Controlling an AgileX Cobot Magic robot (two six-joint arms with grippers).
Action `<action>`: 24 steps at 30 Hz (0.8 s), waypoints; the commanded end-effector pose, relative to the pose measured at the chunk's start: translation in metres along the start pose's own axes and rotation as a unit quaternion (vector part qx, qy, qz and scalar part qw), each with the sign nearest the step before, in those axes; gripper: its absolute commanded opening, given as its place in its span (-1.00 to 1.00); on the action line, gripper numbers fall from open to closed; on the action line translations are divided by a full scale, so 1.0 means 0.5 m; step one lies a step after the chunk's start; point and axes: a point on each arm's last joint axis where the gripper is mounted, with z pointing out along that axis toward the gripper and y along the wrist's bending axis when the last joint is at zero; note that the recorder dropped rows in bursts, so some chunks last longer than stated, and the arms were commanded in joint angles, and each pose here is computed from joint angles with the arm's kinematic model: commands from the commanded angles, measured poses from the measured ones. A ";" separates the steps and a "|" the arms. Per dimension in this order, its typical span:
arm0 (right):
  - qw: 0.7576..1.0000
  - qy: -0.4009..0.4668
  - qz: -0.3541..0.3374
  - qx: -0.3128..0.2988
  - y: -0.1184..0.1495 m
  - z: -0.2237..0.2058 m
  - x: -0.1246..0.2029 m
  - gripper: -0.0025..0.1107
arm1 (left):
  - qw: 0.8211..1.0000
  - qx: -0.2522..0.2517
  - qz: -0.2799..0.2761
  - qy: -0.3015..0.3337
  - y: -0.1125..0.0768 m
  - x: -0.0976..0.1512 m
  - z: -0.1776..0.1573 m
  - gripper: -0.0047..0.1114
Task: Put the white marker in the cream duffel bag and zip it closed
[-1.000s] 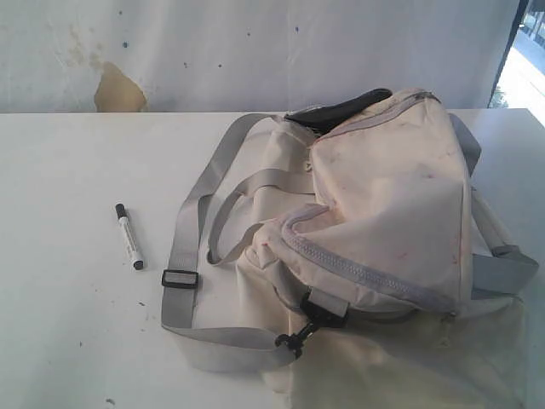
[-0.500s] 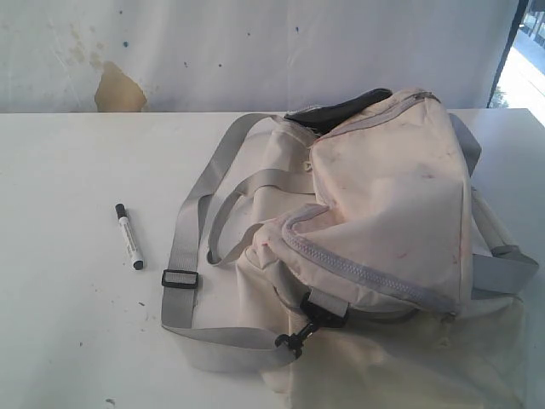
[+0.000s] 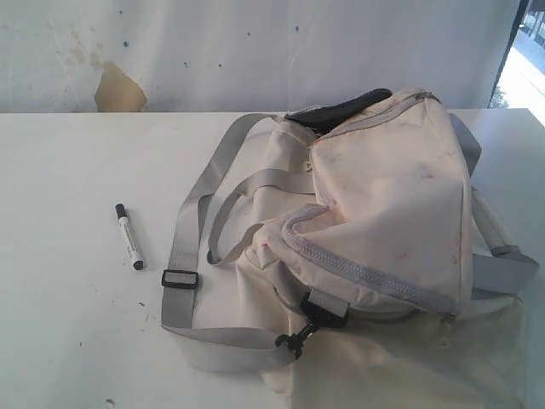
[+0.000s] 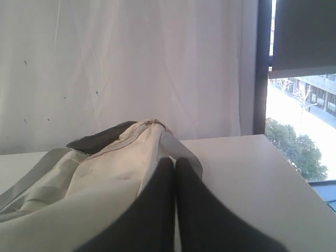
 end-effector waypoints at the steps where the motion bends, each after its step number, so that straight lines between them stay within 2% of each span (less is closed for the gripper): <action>1: 1.000 0.013 -0.008 0.010 -0.002 -0.020 -0.038 -0.96 | 0.999 0.006 -0.035 -0.021 -0.008 -0.065 -0.016 -0.92; 5: 1.000 -0.012 -0.022 0.015 -0.003 -0.032 -0.070 -0.96 | 0.999 0.003 -0.034 -0.004 -0.013 -0.107 -0.035 -0.92; 10: 1.000 -0.011 -0.011 0.019 -0.003 -0.040 -0.090 -0.96 | 0.998 -0.006 -0.031 0.056 -0.017 -0.140 -0.024 -0.92; 14: 0.996 0.056 0.060 0.032 -0.005 -0.017 -0.090 -0.96 | 0.995 -0.007 0.015 0.099 -0.019 -0.159 0.000 -0.92; 16: 0.991 0.093 0.087 0.041 -0.006 -0.005 -0.084 -0.96 | 0.994 -0.008 0.020 0.111 -0.020 -0.169 0.019 -0.92; 19: 0.980 0.155 0.113 0.059 -0.008 0.012 -0.076 -0.96 | 0.990 -0.011 0.020 0.141 -0.021 -0.175 0.053 -0.92; 21: 0.973 0.188 0.118 0.065 -0.007 0.024 -0.068 -0.94 | 0.986 -0.006 0.001 0.166 -0.025 -0.173 0.081 -0.92; 24: 0.961 0.231 0.140 0.062 -0.002 0.037 -0.059 -0.77 | 0.975 -0.001 -0.025 0.219 -0.029 -0.159 0.127 -0.92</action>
